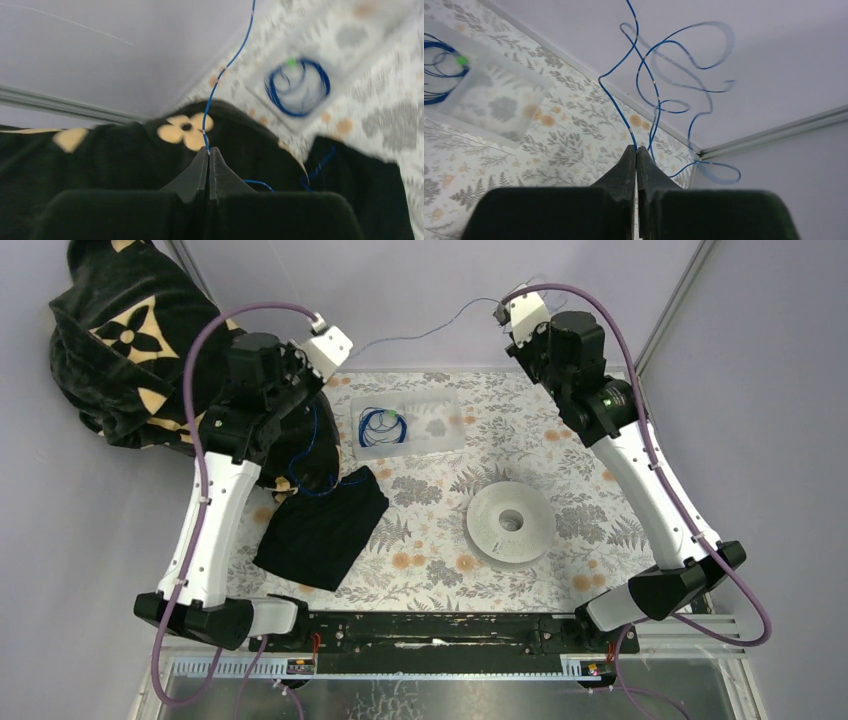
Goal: Wrap the cables
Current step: Adjust the cable.
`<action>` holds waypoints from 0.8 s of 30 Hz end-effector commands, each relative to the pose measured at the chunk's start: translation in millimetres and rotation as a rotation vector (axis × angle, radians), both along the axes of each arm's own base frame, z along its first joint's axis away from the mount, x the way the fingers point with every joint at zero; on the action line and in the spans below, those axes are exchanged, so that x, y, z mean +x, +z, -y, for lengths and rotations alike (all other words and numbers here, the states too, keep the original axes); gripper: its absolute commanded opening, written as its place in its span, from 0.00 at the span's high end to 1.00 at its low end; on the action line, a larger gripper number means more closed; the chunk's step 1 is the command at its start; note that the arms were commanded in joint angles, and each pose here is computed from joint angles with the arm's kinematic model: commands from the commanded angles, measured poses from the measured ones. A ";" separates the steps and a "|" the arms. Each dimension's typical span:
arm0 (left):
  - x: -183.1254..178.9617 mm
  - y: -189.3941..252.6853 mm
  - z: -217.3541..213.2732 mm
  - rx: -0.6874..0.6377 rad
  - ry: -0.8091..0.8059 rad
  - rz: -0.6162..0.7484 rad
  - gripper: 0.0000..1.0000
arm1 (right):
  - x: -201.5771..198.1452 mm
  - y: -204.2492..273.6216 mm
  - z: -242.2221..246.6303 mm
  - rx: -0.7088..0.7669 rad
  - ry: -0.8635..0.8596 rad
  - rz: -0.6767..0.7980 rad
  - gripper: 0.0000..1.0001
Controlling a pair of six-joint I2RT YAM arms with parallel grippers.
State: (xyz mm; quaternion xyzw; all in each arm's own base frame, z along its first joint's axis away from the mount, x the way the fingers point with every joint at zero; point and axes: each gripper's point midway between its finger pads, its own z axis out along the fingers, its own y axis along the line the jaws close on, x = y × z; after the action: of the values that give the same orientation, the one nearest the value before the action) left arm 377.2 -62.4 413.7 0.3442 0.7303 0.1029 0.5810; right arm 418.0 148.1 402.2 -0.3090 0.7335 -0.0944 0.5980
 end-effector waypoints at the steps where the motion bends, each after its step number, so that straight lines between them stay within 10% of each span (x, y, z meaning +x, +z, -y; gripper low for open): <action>1: -21.7 -103.4 -16.2 0.230 -0.050 -0.307 1.00 | 1.5 -22.4 14.9 -0.151 -0.051 -0.065 1.00; 11: -95.5 -279.2 11.6 0.226 -0.285 -0.806 1.00 | -35.9 -125.6 -16.3 -0.208 0.238 -0.319 1.00; 24: -102.2 -296.3 55.4 0.137 -0.470 -0.941 0.73 | -77.9 -165.7 -43.3 -0.118 0.439 -0.490 1.00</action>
State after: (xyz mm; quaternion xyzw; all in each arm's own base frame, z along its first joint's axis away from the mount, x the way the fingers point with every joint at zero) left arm 265.6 -99.4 97.3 0.5322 0.8254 -0.1143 0.1497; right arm 356.2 179.4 224.8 -0.4941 0.7827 0.0305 0.3772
